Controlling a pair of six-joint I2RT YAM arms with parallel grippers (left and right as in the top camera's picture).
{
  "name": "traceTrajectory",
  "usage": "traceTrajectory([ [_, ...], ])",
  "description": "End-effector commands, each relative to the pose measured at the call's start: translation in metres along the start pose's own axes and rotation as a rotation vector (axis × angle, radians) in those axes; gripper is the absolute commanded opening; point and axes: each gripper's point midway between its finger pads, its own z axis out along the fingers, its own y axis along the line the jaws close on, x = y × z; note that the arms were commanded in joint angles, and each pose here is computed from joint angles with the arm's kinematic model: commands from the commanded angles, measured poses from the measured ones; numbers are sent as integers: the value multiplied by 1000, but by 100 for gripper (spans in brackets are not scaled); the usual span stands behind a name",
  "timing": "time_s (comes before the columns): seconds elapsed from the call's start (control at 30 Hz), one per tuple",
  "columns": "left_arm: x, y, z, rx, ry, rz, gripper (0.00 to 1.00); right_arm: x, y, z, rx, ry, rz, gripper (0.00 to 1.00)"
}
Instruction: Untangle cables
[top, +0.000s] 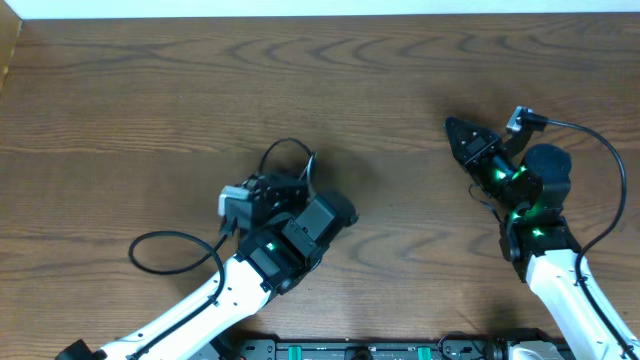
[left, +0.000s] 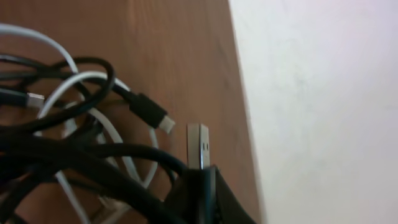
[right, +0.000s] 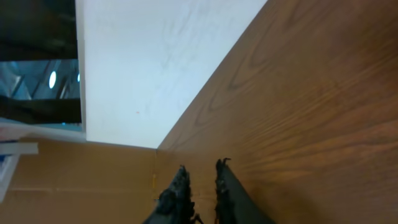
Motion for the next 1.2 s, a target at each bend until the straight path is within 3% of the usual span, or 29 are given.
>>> traceTrajectory([
  [0.0, 26, -16, -4, 21, 141, -145, 8, 6, 13, 3, -36, 16, 16, 21],
  [0.13, 55, -38, -12, 58, 303, -253, 8, 20, 34, 5, -115, 66, -16, 30],
  [0.3, 60, -57, -16, 115, 337, -322, 8, 42, 62, 5, -219, 120, -115, 32],
  [0.47, 64, -78, -22, 179, 374, -398, 8, 56, 77, 4, -278, 138, -203, 41],
  [0.83, 64, -111, -33, 285, 425, -523, 8, 69, 87, 4, -312, 165, -214, 43],
  [1.17, 64, -114, -35, 295, 434, -535, 8, 87, 97, 2, -346, 206, -224, 44],
])
